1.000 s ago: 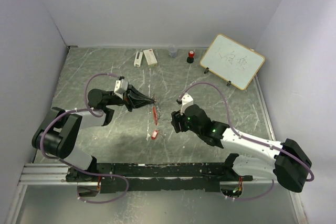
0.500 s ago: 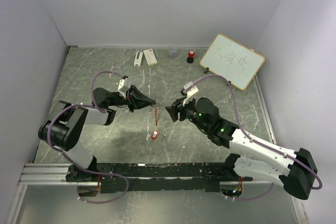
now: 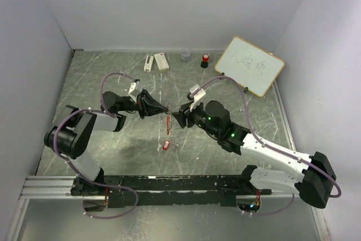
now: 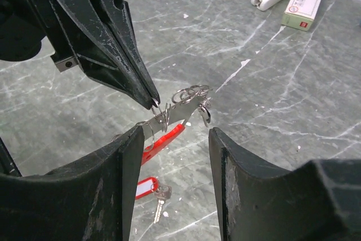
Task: Put the keys on the keyring
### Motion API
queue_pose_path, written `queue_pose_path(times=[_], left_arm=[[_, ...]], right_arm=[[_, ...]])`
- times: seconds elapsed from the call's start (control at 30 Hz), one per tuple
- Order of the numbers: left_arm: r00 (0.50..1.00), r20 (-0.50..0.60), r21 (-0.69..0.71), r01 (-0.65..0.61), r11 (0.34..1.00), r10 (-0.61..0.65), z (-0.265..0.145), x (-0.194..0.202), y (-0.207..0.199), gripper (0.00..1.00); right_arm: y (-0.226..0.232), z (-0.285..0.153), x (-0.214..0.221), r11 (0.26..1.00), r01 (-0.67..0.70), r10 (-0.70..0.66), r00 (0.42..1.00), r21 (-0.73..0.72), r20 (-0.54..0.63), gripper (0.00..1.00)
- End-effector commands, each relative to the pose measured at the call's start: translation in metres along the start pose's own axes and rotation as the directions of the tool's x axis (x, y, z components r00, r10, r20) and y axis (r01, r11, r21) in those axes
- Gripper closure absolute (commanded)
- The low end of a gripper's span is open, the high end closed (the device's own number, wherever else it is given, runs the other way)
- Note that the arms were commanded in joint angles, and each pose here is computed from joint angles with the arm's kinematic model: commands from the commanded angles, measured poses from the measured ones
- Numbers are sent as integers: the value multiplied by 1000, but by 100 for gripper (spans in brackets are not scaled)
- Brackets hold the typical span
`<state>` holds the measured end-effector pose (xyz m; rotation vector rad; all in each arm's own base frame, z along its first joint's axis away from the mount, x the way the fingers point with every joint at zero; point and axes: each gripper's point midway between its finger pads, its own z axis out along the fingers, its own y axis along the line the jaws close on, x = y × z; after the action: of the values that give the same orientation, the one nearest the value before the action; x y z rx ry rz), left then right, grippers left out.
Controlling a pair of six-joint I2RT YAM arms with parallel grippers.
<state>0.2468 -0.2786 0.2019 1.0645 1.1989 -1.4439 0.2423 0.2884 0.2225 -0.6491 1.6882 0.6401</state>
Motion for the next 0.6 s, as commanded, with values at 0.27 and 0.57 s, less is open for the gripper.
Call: queue_pose_path(times=[0.27,0.57], left_arm=[[955,-23,303,-274,913,295,12,-13,-49,93],[928,-31,357,-336,872,371,15,-33,-50,93]], right_arm=[[-2,-1,-21,1000,29,-29,996,2,83,56],[-9,-21,-21,999,44,-46,994,30,97,54]])
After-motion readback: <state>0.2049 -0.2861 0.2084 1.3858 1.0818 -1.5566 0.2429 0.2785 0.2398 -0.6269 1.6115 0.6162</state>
